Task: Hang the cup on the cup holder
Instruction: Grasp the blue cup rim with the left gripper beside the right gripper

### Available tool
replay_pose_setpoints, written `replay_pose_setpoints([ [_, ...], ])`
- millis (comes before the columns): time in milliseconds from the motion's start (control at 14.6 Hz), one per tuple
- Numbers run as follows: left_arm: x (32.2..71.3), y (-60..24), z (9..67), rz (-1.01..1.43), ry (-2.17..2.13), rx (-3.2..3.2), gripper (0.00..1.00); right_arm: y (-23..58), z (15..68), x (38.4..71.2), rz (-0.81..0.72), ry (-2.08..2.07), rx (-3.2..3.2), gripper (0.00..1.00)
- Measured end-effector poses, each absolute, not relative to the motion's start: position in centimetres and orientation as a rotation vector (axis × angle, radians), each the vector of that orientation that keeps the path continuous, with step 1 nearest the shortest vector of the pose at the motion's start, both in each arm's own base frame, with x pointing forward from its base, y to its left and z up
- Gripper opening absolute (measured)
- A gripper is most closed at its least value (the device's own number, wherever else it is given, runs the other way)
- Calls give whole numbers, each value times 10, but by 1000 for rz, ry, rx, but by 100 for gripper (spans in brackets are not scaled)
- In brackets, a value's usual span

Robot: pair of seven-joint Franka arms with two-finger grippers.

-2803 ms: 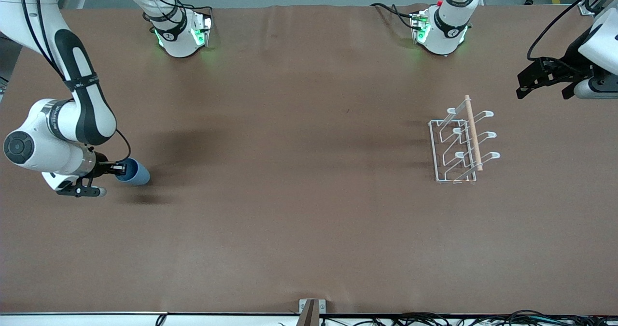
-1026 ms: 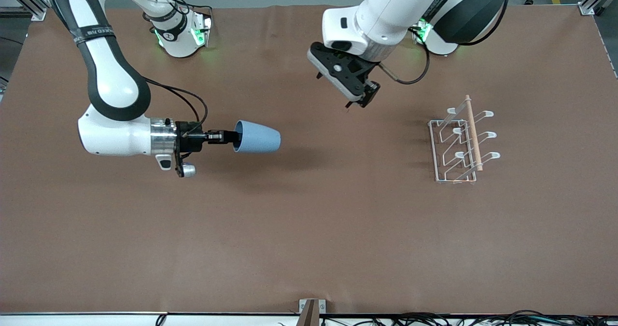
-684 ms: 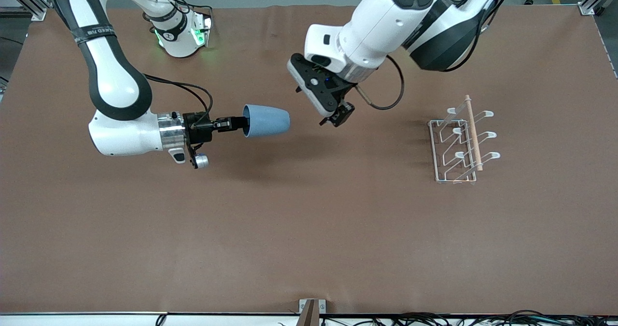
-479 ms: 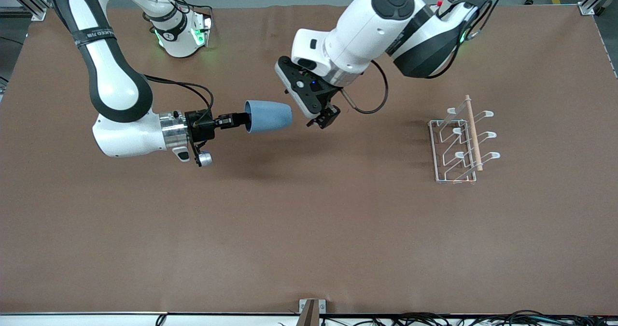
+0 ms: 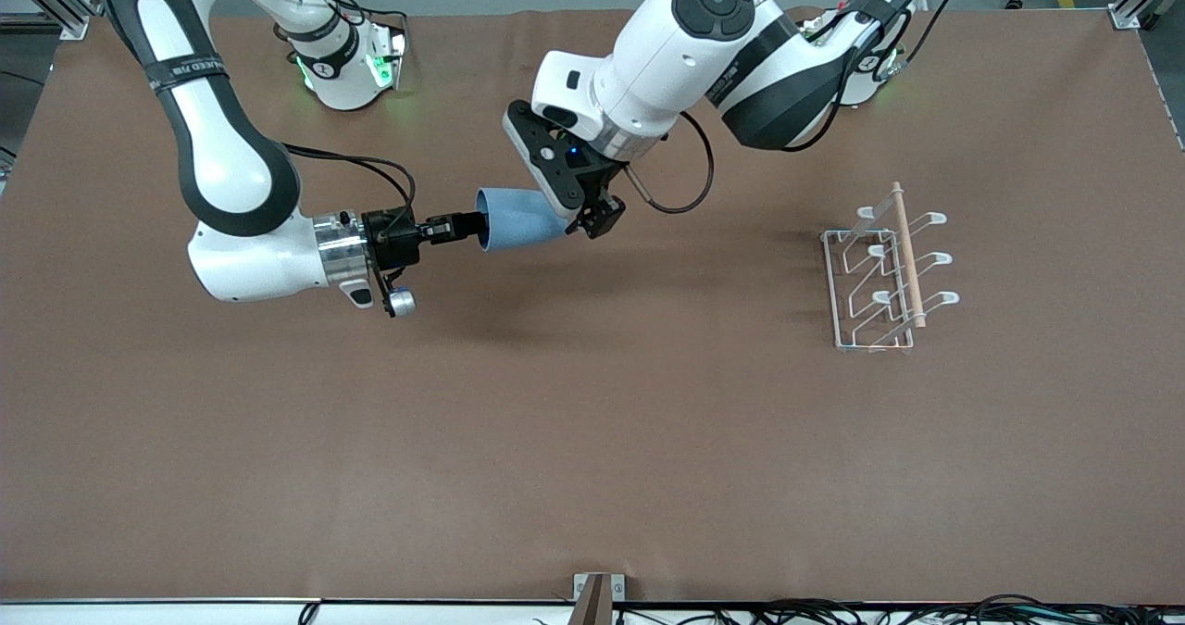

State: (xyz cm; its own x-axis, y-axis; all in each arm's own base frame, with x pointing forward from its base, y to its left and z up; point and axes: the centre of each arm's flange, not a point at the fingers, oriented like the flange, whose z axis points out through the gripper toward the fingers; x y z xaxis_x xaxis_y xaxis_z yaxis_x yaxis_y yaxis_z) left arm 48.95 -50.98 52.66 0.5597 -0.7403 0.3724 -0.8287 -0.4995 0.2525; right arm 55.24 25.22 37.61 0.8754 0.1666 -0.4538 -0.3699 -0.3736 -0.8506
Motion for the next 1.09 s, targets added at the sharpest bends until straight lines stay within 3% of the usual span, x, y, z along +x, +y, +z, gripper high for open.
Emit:
replay_pose_setpoints([
  [479,491,-531,499,349,-1286,2372,100,252,375,552,573,151,-1870,5],
  [615,490,-535,493,363,-1311,2376,97,252,375,552,573,152,-1870,5],
  [752,488,-539,488,363,-1329,2376,85,249,372,553,575,158,-1873,5],
  [1094,485,-547,480,402,-1384,2400,83,245,362,556,566,165,-1874,5],
])
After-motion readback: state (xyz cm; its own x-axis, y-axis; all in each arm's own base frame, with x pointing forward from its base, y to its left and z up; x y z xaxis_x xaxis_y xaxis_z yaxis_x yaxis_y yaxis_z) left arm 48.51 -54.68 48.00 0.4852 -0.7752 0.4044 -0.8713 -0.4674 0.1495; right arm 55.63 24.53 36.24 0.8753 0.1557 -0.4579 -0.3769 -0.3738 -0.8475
